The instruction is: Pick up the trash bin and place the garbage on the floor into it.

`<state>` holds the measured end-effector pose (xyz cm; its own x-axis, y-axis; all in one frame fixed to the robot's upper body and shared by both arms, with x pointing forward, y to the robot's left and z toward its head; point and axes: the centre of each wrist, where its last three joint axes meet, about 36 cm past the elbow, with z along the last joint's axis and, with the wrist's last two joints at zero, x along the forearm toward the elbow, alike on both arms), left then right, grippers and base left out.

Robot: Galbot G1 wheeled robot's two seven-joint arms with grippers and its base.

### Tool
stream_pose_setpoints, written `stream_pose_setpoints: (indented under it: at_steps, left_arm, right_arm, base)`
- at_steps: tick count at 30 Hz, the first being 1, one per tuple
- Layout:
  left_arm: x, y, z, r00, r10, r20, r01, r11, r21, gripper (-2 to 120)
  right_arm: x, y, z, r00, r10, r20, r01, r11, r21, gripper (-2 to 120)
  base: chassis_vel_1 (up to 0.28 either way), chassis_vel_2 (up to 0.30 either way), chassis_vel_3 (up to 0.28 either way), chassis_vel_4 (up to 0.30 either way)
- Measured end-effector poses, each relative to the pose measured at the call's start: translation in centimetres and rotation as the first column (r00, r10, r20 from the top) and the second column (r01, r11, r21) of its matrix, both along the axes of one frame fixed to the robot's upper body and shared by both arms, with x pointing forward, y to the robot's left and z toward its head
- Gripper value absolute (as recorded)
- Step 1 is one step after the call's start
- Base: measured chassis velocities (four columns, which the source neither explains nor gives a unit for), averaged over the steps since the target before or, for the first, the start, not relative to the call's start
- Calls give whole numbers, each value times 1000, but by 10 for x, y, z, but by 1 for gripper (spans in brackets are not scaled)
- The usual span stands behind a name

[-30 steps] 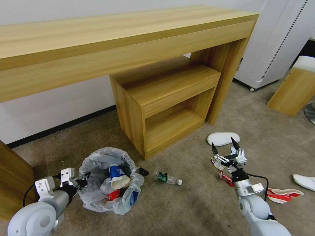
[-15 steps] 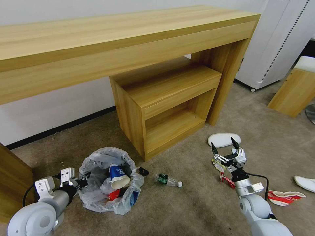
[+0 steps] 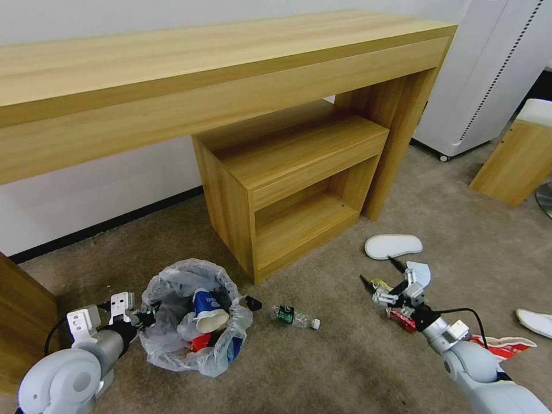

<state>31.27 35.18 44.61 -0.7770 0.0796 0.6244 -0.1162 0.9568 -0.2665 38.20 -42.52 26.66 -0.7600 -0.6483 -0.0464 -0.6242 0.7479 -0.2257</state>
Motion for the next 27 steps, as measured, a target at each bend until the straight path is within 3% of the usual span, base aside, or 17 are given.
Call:
stream_pose_setpoints:
  at_steps: [5, 9, 12, 19, 27]
  left_arm:
    - [-1, -2, -2, 1000, -1, -3, 1, 1000, -3, 0]
    - [-1, -4, -3, 1000, -3, -4, 3, 1000, -3, 0]
    - [0, -5, -3, 1000, -7, -5, 7, 1000, -4, 0]
    - [-1, -8, -6, 1000, -8, -9, 8, 1000, -5, 0]
    - [-2, -10, -7, 1000, -9, -13, 9, 1000, -4, 0]
  right_arm:
    - [-4, -5, -1, 985, 164, -45, -165, 986, -19, 97]
    - [-4, -7, 1, 973, 224, -52, -226, 974, -32, 96]
    - [0, -12, 5, 947, 316, -59, -320, 944, -81, 94]
    - [5, -14, 8, 916, 391, -88, -400, 906, -137, 85]
    - [7, -2, -6, 910, 390, -137, -407, 904, -128, 88]
  base:
    - [0, 0, 0, 0]
    - [0, 0, 0, 0]
    - [0, 0, 0, 0]
    - [0, 0, 0, 0]
    - [0, 0, 0, 0]
